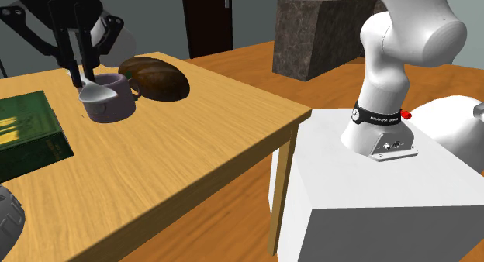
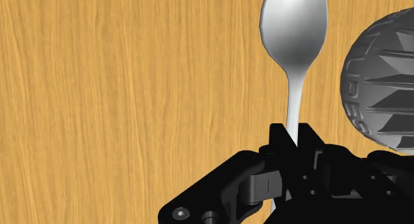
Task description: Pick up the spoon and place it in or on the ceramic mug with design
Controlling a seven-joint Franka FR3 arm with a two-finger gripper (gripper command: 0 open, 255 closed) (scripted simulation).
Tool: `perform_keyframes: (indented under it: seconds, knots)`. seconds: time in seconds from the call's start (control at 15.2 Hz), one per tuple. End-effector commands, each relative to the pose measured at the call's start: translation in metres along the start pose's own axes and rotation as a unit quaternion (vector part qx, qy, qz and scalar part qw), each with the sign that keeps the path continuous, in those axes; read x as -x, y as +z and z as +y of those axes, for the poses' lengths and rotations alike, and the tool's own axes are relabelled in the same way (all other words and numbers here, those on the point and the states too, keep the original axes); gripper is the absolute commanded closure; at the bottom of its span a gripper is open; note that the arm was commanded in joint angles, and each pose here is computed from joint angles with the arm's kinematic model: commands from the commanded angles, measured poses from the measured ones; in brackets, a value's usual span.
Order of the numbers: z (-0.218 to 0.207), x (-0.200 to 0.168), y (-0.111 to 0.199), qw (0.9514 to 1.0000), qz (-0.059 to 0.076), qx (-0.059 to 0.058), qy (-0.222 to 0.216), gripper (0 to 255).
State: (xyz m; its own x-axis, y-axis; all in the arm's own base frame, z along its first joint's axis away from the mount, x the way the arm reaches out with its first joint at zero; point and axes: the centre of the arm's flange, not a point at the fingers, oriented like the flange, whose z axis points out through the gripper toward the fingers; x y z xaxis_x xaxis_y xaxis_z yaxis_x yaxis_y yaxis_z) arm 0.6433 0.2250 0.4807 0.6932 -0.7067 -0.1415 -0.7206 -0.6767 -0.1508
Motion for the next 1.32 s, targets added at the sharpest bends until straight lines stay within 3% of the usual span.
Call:
perform_keyframes:
  seconds: [0.0,0.2,1.25]
  knots:
    - [-0.001,0.001,-0.010,1.0000,0.000,0.000,0.000,255]
    - [-0.003,0.003,-0.024,1.0000,0.000,0.000,0.000,255]
    - [0.060,-0.193,-0.072,1.0000,0.000,0.000,0.000,255]
